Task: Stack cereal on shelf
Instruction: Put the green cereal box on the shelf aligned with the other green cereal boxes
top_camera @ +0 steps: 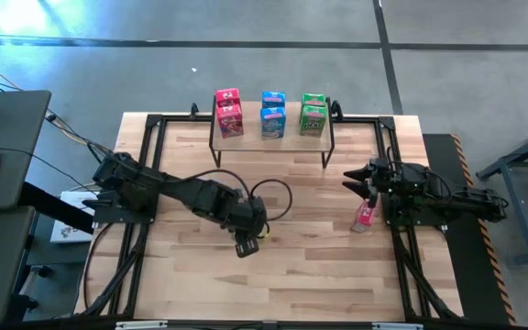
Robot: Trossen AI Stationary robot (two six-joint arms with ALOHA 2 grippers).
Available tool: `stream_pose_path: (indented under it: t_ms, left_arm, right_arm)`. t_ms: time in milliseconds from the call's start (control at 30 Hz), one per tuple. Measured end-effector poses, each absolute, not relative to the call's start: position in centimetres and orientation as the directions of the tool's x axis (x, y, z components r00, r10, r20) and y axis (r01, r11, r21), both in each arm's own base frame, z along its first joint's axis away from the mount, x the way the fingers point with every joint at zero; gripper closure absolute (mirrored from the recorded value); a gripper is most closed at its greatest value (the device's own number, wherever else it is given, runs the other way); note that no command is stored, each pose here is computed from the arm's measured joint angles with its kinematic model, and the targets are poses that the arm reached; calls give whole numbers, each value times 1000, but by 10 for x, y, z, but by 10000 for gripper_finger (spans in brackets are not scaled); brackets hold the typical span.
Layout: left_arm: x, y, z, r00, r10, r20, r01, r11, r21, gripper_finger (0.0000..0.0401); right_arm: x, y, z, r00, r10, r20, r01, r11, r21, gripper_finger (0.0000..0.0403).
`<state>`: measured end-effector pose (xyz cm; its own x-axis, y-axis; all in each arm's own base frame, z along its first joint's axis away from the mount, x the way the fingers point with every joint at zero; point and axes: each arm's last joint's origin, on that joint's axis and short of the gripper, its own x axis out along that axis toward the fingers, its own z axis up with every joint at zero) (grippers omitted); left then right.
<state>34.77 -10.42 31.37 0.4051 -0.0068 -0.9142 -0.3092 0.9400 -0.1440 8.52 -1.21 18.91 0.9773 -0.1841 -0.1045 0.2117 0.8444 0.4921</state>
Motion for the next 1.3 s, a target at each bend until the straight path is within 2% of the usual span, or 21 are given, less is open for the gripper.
stream_pose_path:
  t_ms: [500, 900, 1133, 1300]
  left_arm:
    - [364, -83, 319, 507, -4, -862, -351, 912, -211, 279]
    - [368, -77, 321, 540, -2, -842, -360, 904, -232, 279]
    - [375, -72, 324, 595, -4, -803, -342, 903, -258, 279]
    - [377, -65, 325, 597, 7, -802, -331, 913, -239, 279]
  right_arm:
    - [85, -12, 215, 972, -172, 160, 66, 853, 518, 175]
    - [80, -10, 237, 925, -127, 359, -66, 875, 480, 140]
    - [82, -10, 273, 940, -110, 322, -15, 931, 364, 139]
    - [91, -9, 298, 985, -47, 164, 4, 966, 257, 139]
